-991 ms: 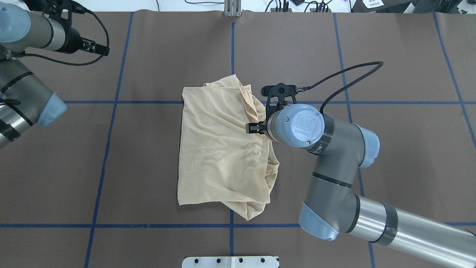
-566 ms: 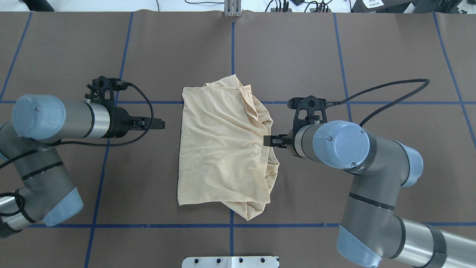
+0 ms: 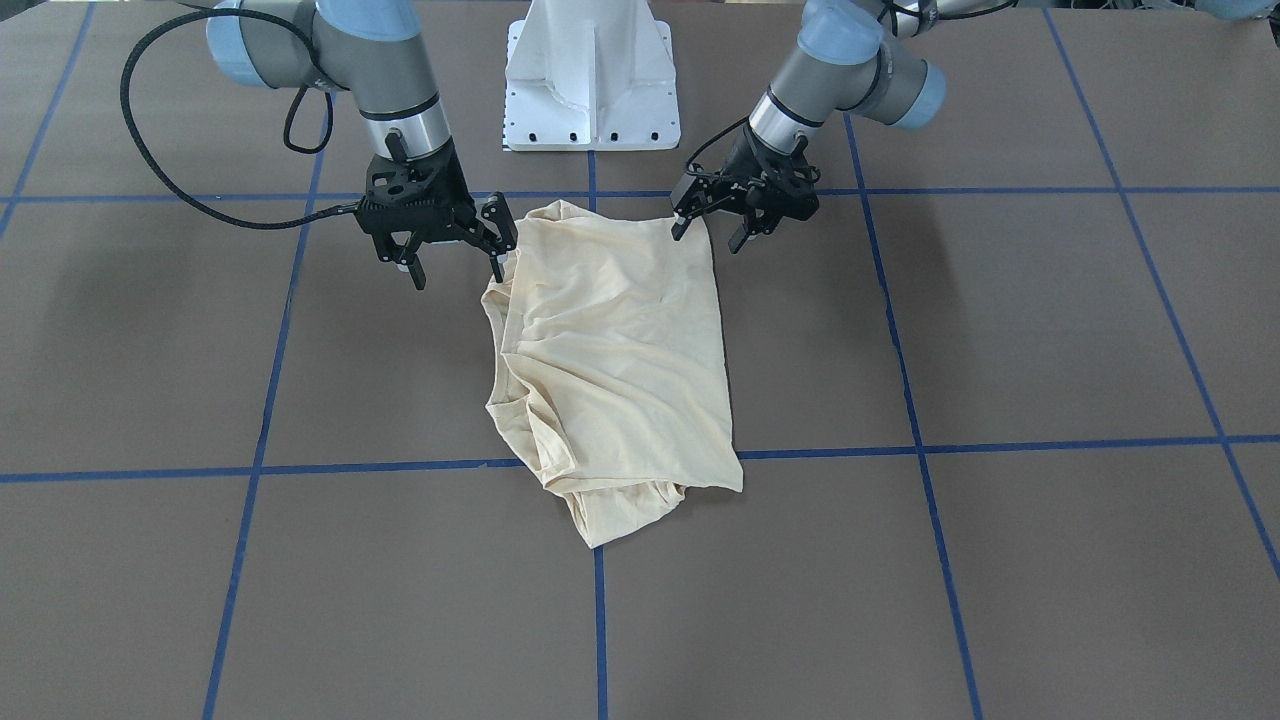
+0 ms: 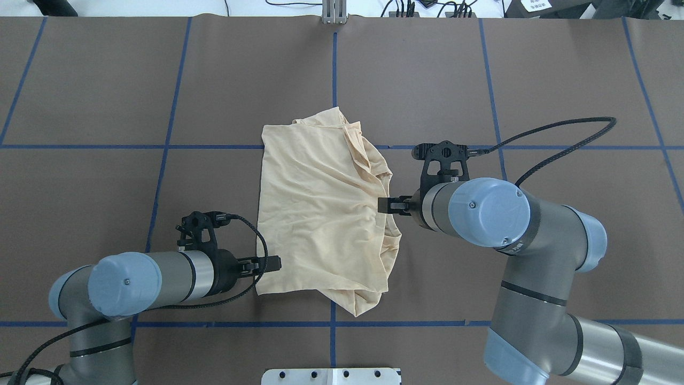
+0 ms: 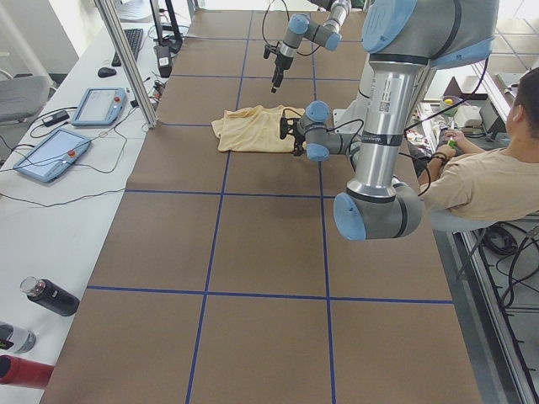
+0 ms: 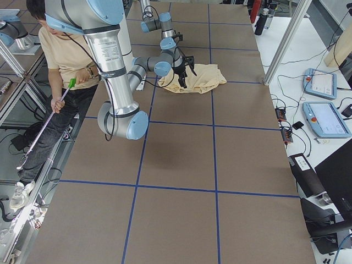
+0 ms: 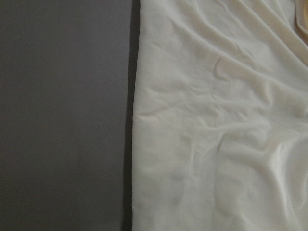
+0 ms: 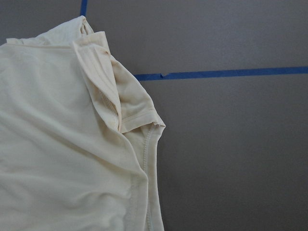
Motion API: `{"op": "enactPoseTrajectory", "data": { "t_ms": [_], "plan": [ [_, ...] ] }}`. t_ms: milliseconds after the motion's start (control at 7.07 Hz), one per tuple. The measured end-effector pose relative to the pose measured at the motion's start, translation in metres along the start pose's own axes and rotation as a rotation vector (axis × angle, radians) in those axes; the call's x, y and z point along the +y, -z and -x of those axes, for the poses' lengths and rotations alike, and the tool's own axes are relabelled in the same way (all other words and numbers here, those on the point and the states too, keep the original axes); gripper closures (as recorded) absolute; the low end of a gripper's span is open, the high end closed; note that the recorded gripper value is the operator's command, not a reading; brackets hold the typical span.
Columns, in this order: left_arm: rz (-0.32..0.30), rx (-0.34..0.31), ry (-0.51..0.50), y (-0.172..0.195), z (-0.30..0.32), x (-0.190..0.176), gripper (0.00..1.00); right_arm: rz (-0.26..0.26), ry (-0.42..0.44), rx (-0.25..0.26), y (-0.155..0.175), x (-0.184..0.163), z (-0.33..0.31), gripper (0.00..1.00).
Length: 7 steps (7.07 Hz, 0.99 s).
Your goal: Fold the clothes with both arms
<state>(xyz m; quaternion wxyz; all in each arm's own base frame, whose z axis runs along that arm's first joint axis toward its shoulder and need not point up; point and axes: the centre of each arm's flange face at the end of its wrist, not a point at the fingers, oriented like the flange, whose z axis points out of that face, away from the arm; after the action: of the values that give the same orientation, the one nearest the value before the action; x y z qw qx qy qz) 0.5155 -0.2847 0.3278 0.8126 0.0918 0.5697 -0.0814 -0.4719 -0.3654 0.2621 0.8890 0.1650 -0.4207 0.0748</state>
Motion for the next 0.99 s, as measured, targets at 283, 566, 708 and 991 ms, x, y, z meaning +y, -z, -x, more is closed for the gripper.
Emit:
{"op": "enactPoseTrajectory", "data": {
  "t_ms": [283,566,708,991],
  "plan": [
    [0.013,-0.006,0.001,-0.004,-0.002,0.013,0.33,0.001,0.001,-0.001,0.000,0.001,0.001,0.00],
    [0.025,-0.018,-0.001,-0.005,-0.004,0.019,0.57,0.002,0.002,-0.001,0.000,0.002,0.001,0.00],
    [0.030,-0.018,-0.002,-0.005,-0.005,0.022,0.75,0.002,0.002,-0.001,-0.001,0.003,0.001,0.00],
    [0.033,-0.022,0.013,-0.005,-0.005,0.024,1.00,0.000,0.002,0.000,-0.001,0.003,0.001,0.00]
  ]
}}
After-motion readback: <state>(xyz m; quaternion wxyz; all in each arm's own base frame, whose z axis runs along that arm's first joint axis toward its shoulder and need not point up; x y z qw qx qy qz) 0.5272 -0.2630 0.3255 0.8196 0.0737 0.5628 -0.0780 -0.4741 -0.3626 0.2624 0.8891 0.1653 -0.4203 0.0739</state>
